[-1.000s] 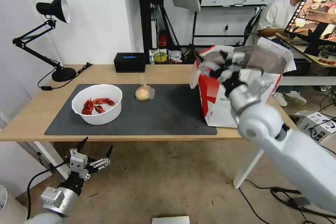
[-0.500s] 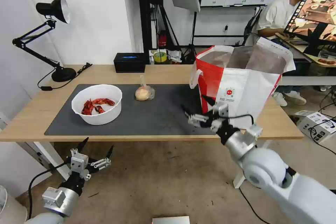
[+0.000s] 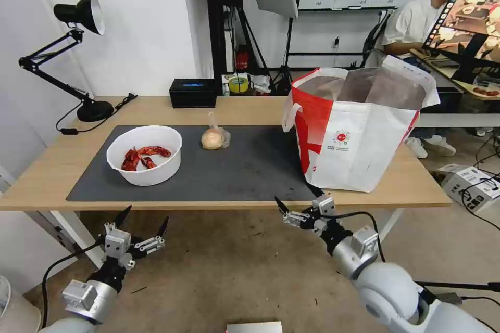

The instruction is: Pick up the trash from the table and place it into the takeout bag.

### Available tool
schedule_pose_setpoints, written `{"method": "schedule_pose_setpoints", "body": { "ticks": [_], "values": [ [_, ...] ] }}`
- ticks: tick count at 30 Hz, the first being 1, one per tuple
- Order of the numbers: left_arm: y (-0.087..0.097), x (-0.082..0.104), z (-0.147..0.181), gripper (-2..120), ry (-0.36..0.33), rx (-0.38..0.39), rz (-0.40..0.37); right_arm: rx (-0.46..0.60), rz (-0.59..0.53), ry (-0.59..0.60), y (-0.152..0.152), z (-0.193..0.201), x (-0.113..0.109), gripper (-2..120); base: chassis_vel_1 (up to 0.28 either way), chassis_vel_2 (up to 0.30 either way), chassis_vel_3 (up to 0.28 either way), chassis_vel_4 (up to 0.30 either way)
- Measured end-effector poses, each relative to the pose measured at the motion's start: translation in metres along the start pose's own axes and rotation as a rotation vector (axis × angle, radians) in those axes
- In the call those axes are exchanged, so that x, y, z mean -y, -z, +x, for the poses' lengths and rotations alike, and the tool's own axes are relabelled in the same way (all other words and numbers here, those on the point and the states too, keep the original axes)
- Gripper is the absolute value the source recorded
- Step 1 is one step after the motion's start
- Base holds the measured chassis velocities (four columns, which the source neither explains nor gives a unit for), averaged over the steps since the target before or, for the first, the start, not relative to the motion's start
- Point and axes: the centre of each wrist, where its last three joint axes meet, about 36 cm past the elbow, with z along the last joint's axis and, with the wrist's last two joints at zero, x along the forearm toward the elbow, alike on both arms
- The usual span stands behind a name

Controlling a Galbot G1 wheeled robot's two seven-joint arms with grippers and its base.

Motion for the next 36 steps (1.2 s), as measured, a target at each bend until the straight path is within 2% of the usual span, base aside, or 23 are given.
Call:
{"method": "schedule_pose_setpoints", "body": {
  "ticks": [11, 36],
  "values": [
    [-0.001, 0.000, 0.001, 100, -0.001, -0.004, -0.002, 0.001, -0.020, -0.009, -0.021, 0.008, -0.016, 100, 0.000, 0.000, 0.000, 0.000],
    [-0.004, -0.001, 0.000, 100, -0.007, -0.009, -0.007, 0.016, -0.034, -0.001, -0.019, 0.002, -0.021, 100, 0.000, 0.000, 0.000, 0.000]
  ]
}}
